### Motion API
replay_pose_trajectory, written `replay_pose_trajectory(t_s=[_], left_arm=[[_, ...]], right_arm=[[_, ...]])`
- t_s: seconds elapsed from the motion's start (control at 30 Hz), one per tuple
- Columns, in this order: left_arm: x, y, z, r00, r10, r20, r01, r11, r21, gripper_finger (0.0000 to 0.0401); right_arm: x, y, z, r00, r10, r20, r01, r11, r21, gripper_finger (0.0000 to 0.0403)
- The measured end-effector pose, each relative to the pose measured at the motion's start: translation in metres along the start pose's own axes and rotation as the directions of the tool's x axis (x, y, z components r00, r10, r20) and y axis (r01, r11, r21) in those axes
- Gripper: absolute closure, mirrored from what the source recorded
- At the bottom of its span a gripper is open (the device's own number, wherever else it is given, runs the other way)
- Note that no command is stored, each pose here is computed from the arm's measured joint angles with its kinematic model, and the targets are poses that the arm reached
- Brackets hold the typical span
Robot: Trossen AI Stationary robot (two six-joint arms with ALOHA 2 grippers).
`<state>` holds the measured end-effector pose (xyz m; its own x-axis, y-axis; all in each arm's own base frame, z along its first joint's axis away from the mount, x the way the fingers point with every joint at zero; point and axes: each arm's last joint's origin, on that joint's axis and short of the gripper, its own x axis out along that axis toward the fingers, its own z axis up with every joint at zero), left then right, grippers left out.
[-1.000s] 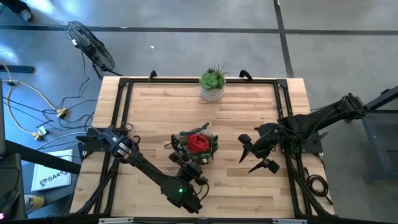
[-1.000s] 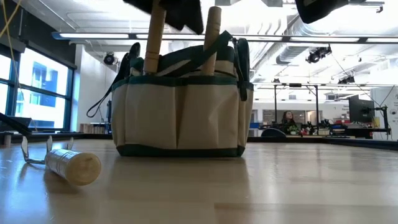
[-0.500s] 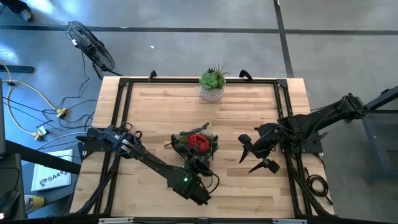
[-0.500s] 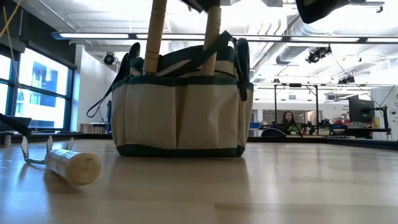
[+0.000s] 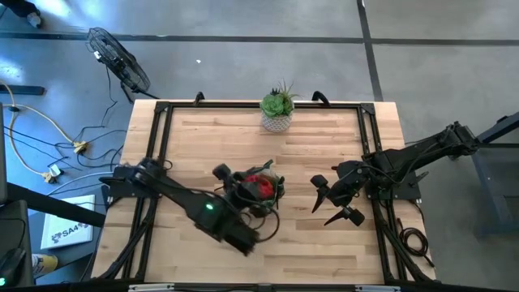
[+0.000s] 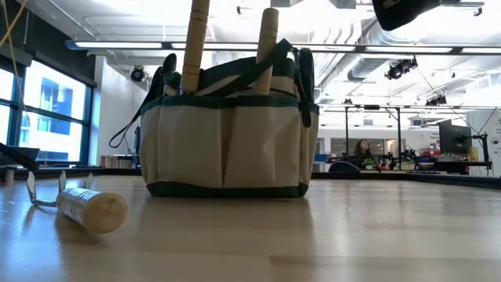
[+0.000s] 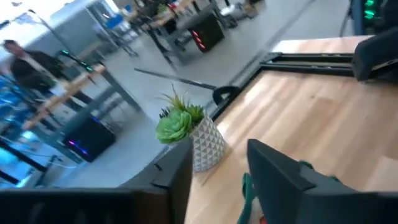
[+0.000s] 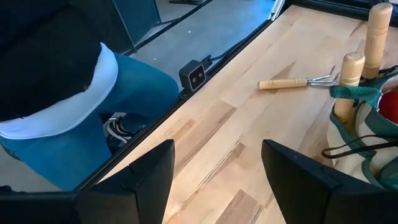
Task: Pick & Place Garden tools in Gardening bag
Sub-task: Put the light brown hand rake into the white gardening bag
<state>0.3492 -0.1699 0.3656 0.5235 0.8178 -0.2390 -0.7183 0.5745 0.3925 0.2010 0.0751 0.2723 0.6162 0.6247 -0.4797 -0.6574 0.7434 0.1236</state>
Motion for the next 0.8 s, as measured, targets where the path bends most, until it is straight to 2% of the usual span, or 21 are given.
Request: replay_pose_trajectory(t_s=[0.13,0.2,0.27,0.4,0.47,0.6,0.73,0.8], left_arm=[[-0.012,0.033,0.015,0.991,-0.105,-0.083,0.104,0.994,-0.011,0.032],[-0.02,0.045,0.019,0.971,-0.191,-0.144,0.191,0.981,-0.011,0.0363],[-0.032,0.054,0.02,0.93,-0.299,-0.214,0.305,0.952,-0.006,0.0391],[-0.065,0.055,0.012,0.812,-0.484,-0.327,0.507,0.862,-0.019,0.0394],[-0.085,0.052,0.005,0.774,-0.535,-0.339,0.567,0.823,-0.004,0.0399],[-0.113,0.035,-0.021,0.754,-0.559,-0.346,0.583,0.811,-0.038,0.04],[-0.127,0.015,-0.056,0.768,-0.545,-0.335,0.554,0.829,-0.079,0.04],[-0.129,0.005,-0.076,0.778,-0.531,-0.336,0.549,0.835,-0.051,0.04]], right_arm=[[0.0,0.0,0.0,1.0,-0.001,-0.002,0.001,1.0,0.001,0.017],[0.0,0.0,0.0,1.0,-0.002,-0.003,0.002,1.0,0.002,0.017],[0.0,0.0,-0.001,1.0,-0.002,-0.009,0.002,1.0,0.008,0.017],[0.0,0.0,-0.002,1.0,-0.003,-0.017,0.004,1.0,0.012,0.017],[0.0,0.0,-0.002,1.0,-0.004,-0.016,0.004,1.0,0.009,0.017],[0.0,0.0,-0.001,1.0,-0.008,-0.015,0.008,1.0,0.004,0.017],[0.0,-0.001,-0.001,0.999,-0.03,-0.017,0.03,1.0,0.003,0.017],[0.0,-0.001,-0.002,0.999,-0.037,-0.018,0.037,0.999,0.003,0.017]])
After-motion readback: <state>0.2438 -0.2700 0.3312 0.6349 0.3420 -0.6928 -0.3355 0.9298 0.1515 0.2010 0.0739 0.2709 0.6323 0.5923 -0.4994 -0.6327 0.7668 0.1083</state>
